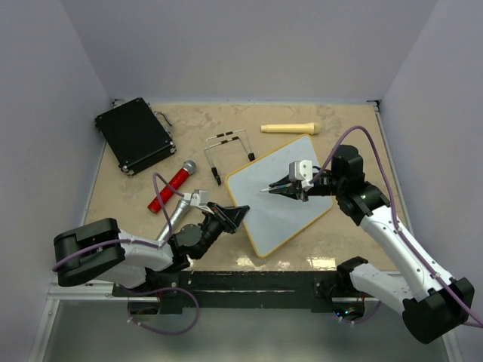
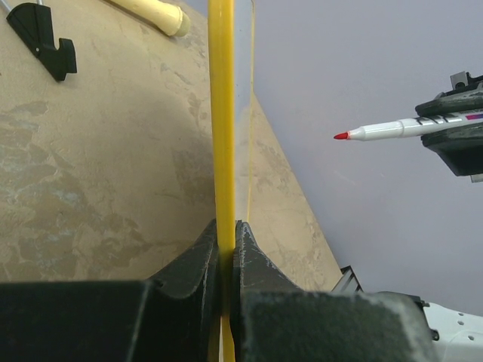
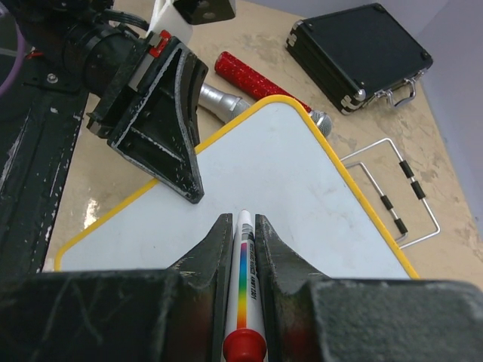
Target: Write a sentence on the whiteboard
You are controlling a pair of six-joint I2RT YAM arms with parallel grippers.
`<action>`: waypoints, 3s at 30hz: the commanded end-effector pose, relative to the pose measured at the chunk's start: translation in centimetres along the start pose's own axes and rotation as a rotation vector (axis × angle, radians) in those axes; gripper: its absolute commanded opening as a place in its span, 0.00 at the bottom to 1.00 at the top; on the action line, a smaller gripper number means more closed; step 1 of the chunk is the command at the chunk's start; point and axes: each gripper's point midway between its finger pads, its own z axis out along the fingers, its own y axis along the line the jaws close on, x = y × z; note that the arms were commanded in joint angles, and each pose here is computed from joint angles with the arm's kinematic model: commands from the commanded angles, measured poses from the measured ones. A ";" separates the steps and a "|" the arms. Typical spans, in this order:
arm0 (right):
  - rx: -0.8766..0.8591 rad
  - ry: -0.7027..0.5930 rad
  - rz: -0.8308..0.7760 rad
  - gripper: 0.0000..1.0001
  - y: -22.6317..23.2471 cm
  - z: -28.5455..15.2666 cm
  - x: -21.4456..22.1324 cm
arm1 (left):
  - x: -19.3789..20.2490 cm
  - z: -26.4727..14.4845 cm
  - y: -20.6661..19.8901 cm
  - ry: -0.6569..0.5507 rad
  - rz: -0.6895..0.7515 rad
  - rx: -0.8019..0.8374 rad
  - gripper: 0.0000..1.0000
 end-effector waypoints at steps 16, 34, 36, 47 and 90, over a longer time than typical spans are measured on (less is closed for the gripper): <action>0.089 -0.056 0.054 0.00 -2.1 0.9 -2.0 | -1.7 0.3 -2.0 -0.063 -0.080 0.044 0.00; -0.048 -0.073 0.047 0.00 0.8 1.9 -0.9 | -1.1 0.4 -1.7 -0.046 -0.055 0.041 0.00; -0.089 -0.064 0.063 0.00 1.4 1.9 -0.8 | -1.1 0.3 -1.6 -0.043 -0.050 0.038 0.00; -0.031 -0.052 0.126 0.00 0.3 2.3 -0.1 | -0.9 0.5 -1.6 -0.039 -0.047 0.033 0.00; 0.109 0.034 0.119 0.00 -3.2 5.6 -0.4 | -1.4 0.4 -2.5 -0.053 -0.081 0.072 0.00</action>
